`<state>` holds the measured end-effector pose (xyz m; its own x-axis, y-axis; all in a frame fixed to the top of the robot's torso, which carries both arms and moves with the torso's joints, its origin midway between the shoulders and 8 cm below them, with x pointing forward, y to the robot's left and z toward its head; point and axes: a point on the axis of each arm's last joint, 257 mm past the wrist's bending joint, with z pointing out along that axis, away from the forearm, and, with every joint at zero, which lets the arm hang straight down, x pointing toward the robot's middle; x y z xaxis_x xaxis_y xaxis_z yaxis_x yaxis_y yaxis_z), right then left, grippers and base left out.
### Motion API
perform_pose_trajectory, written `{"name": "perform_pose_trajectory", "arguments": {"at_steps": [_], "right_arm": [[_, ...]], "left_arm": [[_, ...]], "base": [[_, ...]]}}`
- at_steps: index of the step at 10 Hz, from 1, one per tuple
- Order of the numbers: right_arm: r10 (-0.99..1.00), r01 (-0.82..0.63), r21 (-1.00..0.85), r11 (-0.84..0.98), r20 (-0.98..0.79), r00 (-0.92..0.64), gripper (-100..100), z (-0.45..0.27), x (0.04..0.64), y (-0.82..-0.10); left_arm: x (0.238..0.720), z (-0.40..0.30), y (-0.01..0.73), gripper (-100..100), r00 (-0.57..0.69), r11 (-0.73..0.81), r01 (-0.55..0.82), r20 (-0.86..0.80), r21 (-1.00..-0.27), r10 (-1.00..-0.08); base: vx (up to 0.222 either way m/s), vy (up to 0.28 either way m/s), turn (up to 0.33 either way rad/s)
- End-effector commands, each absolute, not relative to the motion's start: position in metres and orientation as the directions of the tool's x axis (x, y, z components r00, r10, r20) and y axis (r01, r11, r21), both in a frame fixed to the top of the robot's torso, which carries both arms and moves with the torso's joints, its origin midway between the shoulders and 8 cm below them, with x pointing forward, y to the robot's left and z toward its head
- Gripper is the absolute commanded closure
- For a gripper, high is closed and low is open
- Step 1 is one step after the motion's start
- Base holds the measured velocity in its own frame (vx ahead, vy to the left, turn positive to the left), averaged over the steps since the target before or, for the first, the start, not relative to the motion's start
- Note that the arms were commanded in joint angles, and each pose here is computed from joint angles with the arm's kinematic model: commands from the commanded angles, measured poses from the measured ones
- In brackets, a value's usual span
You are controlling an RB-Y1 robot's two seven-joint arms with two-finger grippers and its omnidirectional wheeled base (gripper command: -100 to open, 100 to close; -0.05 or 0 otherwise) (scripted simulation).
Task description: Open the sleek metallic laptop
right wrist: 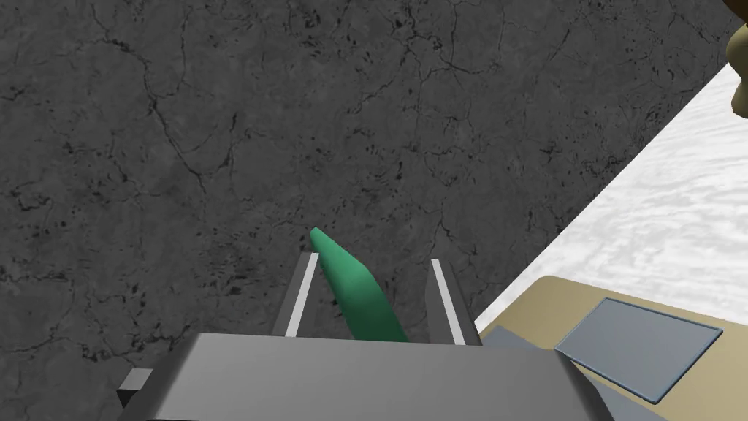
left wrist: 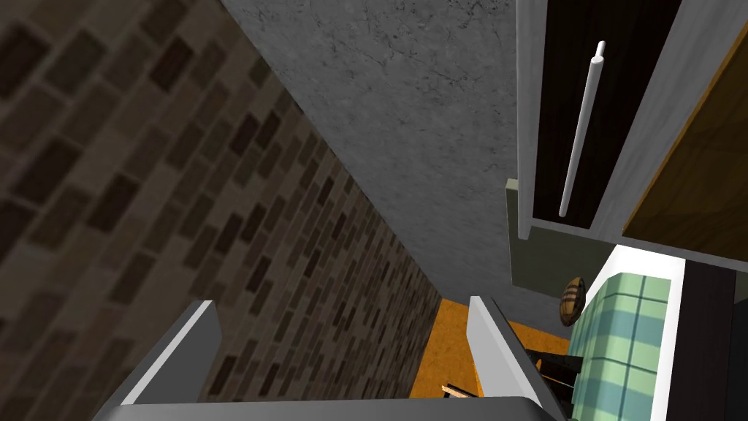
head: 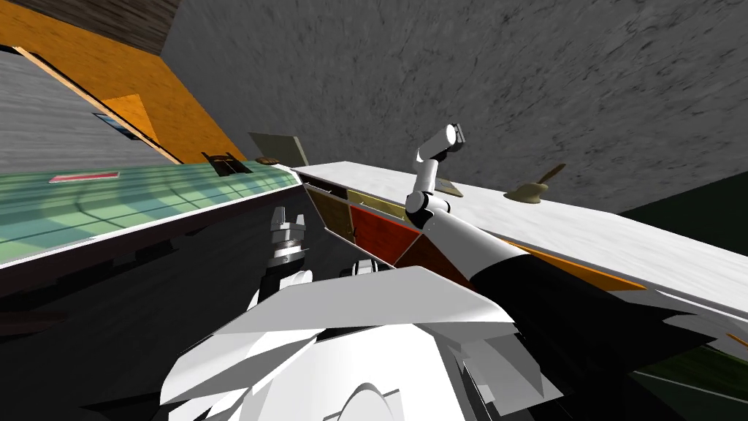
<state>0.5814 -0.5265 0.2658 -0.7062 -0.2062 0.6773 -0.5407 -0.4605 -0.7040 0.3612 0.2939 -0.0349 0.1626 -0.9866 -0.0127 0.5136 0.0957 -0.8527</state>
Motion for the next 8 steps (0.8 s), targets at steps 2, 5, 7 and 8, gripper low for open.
{"name": "perform_pose_trajectory", "arguments": {"at_steps": [2, 5, 7, 8], "right_arm": [[-0.084, -0.651, -0.626, -0.429, 0.746, -0.661, 100, 0.242, 0.565, -0.555], [0.146, -0.773, -0.472, -0.424, 0.807, -0.572, 100, 0.254, 0.526, -0.607], [0.259, -0.847, -0.391, -0.359, 0.83, -0.493, 100, 0.247, 0.497, -0.641], [0.312, -0.875, -0.357, -0.328, 0.833, -0.457, 100, 0.251, 0.482, -0.652]], "left_arm": [[0.361, -0.035, 0.294, 0, 0.163, 0.096, 0.513, -0.013, -0.853, -0.987], [0.361, -0.035, 0.294, 0, 0.163, 0.096, 0.513, -0.013, -0.853, -0.987], [0.361, -0.035, 0.294, 0, 0.163, 0.096, 0.514, -0.013, -0.853, -0.987], [0.361, -0.035, 0.294, 0, 0.163, 0.096, 0.514, -0.013, -0.853, -0.987]], "base": [[0.006, 0.007, -0.02], [0.098, 0.118, -0.327], [-0.014, -0.018, 0.058], [-0.013, -0.017, 0.048]]}}
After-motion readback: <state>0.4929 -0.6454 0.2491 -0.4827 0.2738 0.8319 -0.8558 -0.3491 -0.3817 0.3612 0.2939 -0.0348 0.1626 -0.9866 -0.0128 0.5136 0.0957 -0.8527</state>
